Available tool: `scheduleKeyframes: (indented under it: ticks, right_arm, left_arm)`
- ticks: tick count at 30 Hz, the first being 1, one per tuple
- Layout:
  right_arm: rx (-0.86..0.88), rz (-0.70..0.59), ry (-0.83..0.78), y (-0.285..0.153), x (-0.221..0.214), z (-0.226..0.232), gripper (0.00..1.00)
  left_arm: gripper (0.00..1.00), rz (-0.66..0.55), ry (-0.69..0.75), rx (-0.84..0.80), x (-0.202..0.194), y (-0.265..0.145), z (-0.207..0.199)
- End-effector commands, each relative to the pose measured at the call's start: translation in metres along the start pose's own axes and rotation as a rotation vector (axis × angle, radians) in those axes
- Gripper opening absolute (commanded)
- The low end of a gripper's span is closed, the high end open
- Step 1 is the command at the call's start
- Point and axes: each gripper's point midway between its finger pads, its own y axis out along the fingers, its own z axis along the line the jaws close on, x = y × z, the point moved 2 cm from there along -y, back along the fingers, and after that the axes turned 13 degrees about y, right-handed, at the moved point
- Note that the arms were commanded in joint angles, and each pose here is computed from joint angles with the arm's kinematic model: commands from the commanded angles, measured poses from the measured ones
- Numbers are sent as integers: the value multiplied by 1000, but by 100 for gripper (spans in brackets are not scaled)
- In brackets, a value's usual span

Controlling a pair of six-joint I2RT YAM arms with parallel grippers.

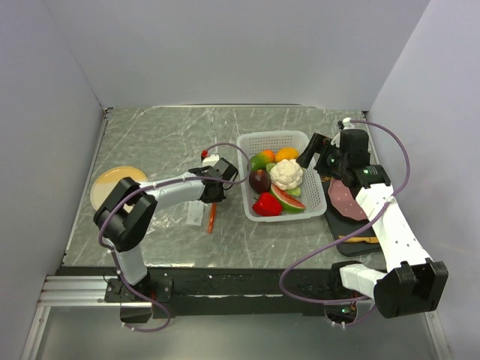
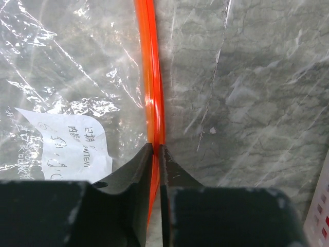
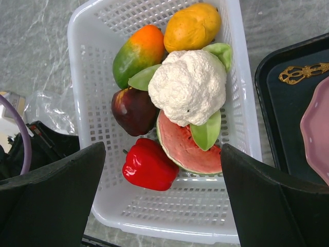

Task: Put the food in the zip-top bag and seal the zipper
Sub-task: Pick up the zipper food storage bag at the center of the board.

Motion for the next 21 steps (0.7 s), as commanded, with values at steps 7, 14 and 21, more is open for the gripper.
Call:
scheduleKeyframes:
  ticks: [7,14,21]
  right_arm:
    - [42,-38,2,-7,10,12,100]
    - [49,-27,7,-5,8,12,100]
    - [60,-11,22,-1,3,12,100]
  left_arm:
    - [1,-58,-38,19,13,-13,5]
    - [1,-95,-54,-28,23,-33,5]
    - [3,-106,-34,-95,23,-48,5]
